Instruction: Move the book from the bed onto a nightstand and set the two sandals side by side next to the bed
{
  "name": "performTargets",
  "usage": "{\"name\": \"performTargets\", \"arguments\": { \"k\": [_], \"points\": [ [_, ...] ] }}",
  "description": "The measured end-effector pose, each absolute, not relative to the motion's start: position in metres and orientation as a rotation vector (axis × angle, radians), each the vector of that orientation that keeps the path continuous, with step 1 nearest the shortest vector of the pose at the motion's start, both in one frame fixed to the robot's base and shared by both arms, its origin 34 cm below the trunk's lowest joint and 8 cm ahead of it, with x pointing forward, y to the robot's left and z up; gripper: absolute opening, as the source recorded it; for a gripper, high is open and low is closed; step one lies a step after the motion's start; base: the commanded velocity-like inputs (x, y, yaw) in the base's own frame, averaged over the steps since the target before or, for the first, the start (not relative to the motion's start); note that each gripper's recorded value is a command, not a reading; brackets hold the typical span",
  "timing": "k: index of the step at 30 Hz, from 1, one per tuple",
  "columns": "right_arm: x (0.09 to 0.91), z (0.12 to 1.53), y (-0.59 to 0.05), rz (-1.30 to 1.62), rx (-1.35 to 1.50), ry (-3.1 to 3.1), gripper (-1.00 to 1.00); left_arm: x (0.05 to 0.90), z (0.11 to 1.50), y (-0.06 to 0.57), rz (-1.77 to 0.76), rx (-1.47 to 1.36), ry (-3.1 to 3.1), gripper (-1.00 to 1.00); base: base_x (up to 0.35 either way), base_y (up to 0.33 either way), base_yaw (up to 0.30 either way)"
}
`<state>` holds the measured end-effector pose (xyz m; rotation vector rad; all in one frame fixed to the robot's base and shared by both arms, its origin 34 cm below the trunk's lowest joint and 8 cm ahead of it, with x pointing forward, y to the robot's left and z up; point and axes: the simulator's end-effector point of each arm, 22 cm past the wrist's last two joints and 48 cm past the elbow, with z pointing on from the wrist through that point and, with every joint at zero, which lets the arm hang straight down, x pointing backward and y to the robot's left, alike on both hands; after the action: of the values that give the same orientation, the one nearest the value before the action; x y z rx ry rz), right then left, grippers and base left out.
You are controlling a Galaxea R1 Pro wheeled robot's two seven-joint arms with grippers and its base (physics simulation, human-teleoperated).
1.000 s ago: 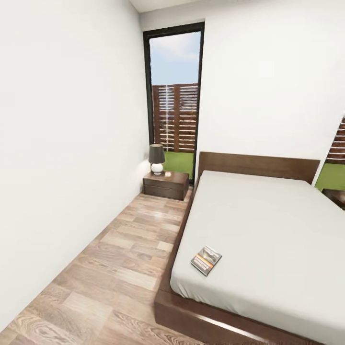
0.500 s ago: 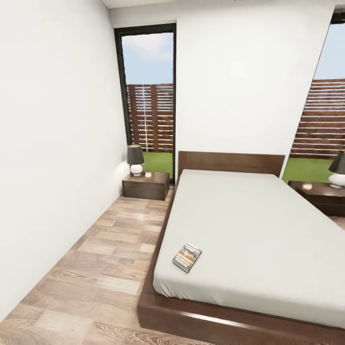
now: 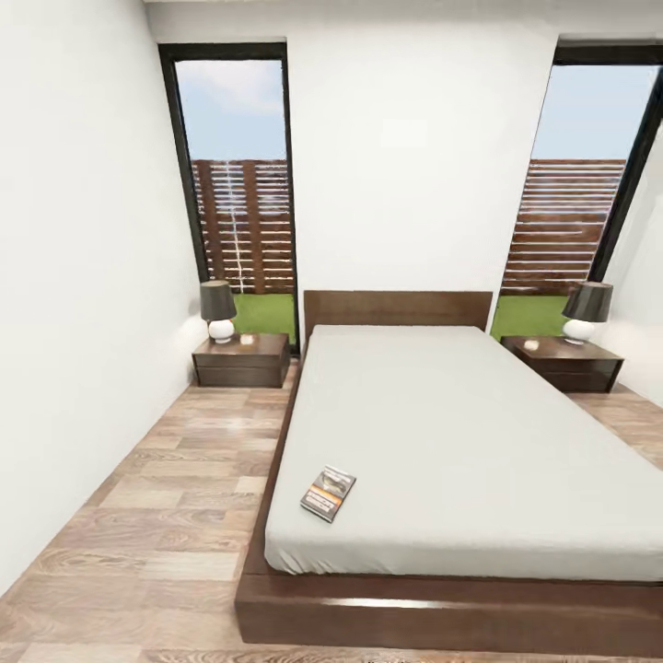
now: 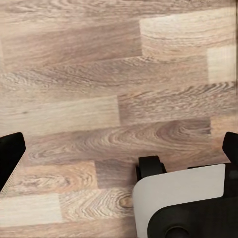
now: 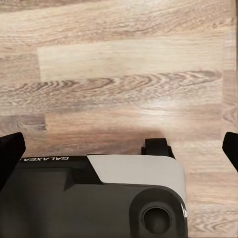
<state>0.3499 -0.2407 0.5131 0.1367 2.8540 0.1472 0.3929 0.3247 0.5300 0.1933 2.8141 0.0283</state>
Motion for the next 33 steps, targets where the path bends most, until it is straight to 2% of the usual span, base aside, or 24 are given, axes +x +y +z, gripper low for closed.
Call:
{"name": "performTargets", "arguments": {
  "k": [22,33],
  "points": [
    [0.3457,0.5121,-0.2402,0.148,0.136,2.862,1.00,0.3932,0.5302,0.3248,0.029,0.191,2.813,1.00,0.143,0.102,-0.294],
    [0.3459,0.5123,-0.2393,0.150,0.134,2.862,1.00,0.3932,0.5303,0.3250,0.030,0.188,2.812,1.00,0.095,0.025,-0.091]
  ]
}}
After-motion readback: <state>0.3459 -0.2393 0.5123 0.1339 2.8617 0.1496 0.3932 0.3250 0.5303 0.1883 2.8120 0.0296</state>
